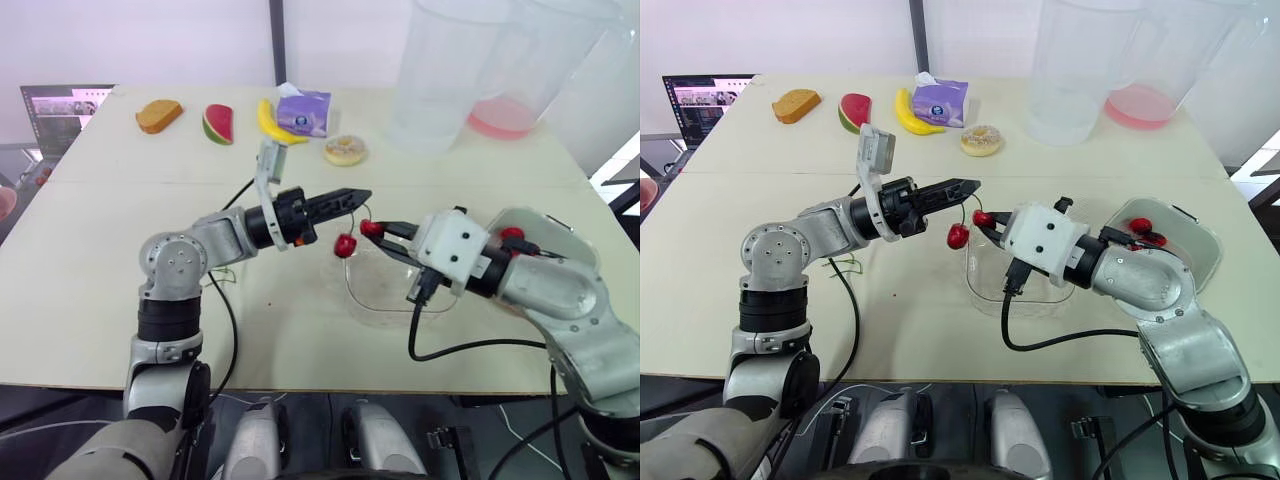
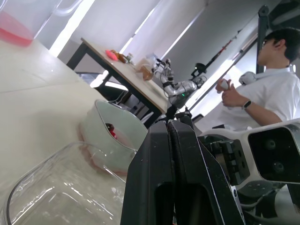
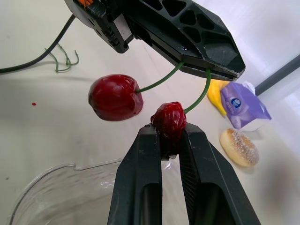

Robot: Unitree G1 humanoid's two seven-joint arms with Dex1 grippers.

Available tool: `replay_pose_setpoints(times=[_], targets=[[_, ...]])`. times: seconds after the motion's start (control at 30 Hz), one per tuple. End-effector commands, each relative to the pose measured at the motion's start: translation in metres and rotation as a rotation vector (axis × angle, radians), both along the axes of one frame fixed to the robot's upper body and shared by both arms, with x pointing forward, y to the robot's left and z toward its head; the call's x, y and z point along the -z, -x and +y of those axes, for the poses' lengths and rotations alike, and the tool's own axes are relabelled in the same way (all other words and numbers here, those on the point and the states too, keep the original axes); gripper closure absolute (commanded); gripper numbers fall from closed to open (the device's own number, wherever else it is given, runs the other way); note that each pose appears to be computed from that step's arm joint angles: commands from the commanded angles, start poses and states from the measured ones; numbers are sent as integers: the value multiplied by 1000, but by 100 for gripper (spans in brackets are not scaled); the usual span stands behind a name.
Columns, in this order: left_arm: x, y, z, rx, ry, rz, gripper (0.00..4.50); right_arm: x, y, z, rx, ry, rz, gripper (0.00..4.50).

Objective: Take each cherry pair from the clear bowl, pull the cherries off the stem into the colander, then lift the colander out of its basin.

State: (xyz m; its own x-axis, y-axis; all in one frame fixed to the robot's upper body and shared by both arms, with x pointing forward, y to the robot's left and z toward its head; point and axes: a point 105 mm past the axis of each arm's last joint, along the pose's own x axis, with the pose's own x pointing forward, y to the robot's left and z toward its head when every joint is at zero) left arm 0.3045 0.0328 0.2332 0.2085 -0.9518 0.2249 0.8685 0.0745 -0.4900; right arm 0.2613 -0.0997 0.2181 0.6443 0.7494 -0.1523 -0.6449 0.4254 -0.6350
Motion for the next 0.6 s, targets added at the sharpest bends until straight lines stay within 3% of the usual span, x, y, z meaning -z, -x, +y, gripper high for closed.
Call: replay_pose_setpoints(times=[0.03,0.07,0.1,0.33,0.43,0.6], targets=[[-12,6,0,38,-11,-80,447,-12,8,4,-23,-23,-18,439],[-12,6,1,42,-17,-86,447,-13,9,5,-26,-42,-4,439],[-13,6,1,44,-20,-89,450,-14,10,5,-28,-56,7,341],[-19,10,9,102,-109,-188,450,-17,16,-1,-33,-117,151,4],[-25,21,19,191,-226,-331,450,-22,20,-10,-66,-180,298,4],[-44,35,33,323,-326,-525,450,-29,17,-4,-128,-255,477,4]])
